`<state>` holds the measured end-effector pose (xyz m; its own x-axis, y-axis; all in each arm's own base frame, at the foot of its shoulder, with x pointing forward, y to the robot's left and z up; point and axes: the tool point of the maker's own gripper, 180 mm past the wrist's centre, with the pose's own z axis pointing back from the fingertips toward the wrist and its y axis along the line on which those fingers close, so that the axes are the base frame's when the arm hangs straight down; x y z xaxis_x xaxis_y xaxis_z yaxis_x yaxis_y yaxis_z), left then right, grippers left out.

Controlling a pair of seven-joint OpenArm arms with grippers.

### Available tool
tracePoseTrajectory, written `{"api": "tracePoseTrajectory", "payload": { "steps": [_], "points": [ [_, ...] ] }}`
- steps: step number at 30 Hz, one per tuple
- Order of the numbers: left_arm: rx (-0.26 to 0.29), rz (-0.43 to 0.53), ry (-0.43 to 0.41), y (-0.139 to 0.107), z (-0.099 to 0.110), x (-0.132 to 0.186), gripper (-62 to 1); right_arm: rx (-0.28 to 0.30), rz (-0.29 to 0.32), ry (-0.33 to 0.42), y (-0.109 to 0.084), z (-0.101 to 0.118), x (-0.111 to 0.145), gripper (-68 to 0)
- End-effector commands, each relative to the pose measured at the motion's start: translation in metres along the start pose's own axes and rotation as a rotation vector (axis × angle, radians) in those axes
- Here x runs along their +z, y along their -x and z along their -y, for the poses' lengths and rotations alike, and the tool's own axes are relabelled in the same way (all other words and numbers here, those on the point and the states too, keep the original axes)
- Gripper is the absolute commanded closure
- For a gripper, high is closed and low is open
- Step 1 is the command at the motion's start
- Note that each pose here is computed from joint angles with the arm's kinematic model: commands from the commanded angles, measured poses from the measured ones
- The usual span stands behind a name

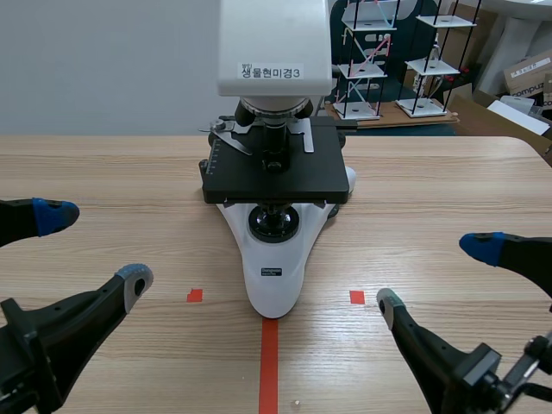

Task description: Return to the home posture

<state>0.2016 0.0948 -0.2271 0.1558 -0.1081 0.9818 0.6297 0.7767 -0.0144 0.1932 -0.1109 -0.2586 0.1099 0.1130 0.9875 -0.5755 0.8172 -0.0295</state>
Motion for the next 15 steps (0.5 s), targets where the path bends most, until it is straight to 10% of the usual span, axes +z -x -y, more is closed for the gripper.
{"api": "tracePoseTrajectory", "payload": {
  "steps": [1,15],
  "points": [
    [-0.003,0.04,0.001,-0.012,0.001,-0.001,-61.9,0.013,0.028,0.0,-0.012,0.002,0.001,-67.9],
    [-0.003,0.04,0.001,-0.012,0.001,-0.001,-61.9,0.067,0.011,0.012,-0.033,0.004,0.01,-67.9]
  ]
}}
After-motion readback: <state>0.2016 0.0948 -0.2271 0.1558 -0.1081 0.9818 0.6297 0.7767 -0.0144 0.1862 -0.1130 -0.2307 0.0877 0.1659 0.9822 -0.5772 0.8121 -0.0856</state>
